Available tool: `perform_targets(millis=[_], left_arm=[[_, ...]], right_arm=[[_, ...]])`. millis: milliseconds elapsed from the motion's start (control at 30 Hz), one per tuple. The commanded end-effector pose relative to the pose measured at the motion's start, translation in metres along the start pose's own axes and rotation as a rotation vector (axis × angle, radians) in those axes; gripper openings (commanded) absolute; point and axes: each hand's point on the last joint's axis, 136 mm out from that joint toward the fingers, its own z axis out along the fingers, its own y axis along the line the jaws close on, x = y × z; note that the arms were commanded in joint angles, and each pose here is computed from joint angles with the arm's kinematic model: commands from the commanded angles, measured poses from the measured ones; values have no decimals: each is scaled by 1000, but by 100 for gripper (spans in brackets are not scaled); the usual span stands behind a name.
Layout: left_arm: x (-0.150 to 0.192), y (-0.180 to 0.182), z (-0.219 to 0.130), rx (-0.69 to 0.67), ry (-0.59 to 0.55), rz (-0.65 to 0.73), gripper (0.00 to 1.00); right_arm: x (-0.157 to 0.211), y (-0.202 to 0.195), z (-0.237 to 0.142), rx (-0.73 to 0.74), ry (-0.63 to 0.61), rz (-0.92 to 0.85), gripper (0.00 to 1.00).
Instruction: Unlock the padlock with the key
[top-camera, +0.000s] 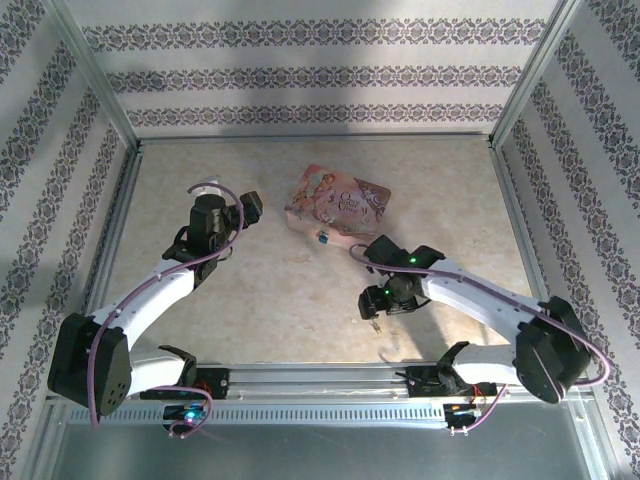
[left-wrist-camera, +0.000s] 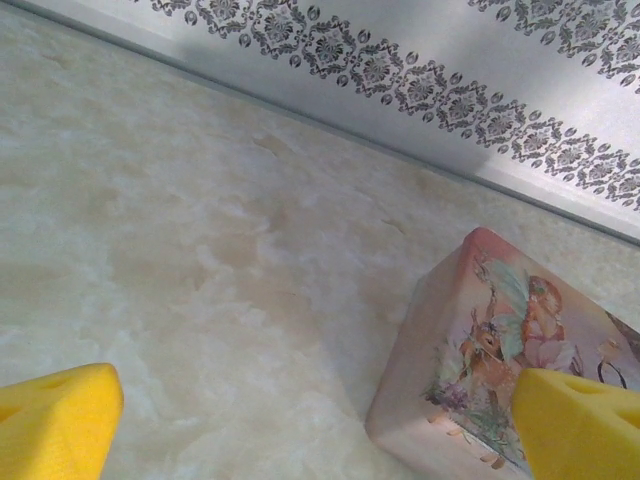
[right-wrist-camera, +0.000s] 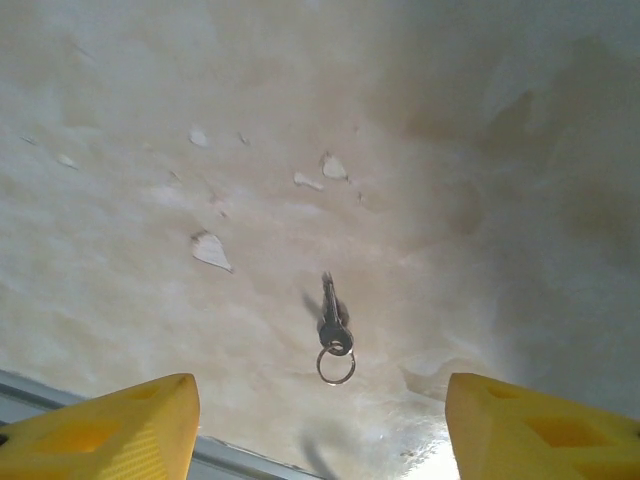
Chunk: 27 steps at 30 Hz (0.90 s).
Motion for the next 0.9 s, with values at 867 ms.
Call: perform_targets(millis=[867], left_arm=[[-14,3,-1,-23,-61,26,99]], right_arm=[[22,-5,44,169,204,-94,38]])
